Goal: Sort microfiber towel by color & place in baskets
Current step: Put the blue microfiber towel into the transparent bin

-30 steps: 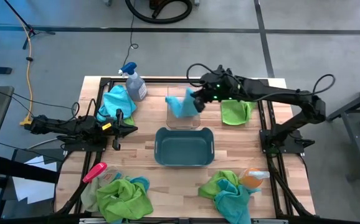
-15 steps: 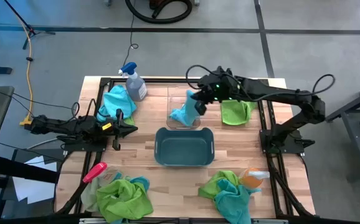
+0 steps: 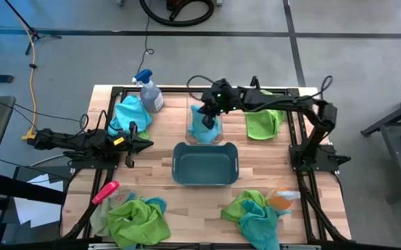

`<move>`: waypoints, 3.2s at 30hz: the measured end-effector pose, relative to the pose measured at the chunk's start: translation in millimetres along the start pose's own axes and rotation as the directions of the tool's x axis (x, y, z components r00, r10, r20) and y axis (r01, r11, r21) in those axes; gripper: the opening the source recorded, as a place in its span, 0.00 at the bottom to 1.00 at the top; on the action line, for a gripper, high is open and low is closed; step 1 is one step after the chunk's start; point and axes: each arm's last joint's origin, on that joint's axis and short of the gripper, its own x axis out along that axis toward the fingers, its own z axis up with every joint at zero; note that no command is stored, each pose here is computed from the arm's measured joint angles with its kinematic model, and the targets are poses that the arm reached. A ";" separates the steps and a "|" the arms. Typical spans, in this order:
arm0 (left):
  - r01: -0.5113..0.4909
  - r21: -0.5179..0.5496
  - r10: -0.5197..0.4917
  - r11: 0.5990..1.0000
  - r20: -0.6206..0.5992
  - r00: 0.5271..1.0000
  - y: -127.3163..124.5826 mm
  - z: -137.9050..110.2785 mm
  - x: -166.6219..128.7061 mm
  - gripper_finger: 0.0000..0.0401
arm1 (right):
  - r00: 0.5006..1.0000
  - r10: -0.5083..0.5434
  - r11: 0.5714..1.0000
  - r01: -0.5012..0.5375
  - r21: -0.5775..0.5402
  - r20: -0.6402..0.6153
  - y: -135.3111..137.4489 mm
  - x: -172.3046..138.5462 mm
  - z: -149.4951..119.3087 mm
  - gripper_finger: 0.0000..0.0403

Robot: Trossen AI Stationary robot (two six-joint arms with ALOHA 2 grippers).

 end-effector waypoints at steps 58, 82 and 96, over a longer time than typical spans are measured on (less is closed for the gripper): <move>0.000 0.000 0.000 1.000 0.000 1.000 0.0 0.0 0.0 0.00 | 0.942 -0.096 0.994 0.072 -0.087 -0.322 -24.6 6.5 32.7 0.79; 0.000 0.077 0.000 0.997 0.008 1.000 0.0 0.8 0.0 0.00 | 0.984 -0.175 0.893 0.145 0.426 0.032 27.1 -152.4 -58.4 0.79; 0.042 -0.290 0.032 0.956 0.245 0.969 0.6 24.3 -2.7 0.00 | 0.955 -0.135 0.872 -0.013 0.489 0.265 45.5 -172.7 -72.1 0.79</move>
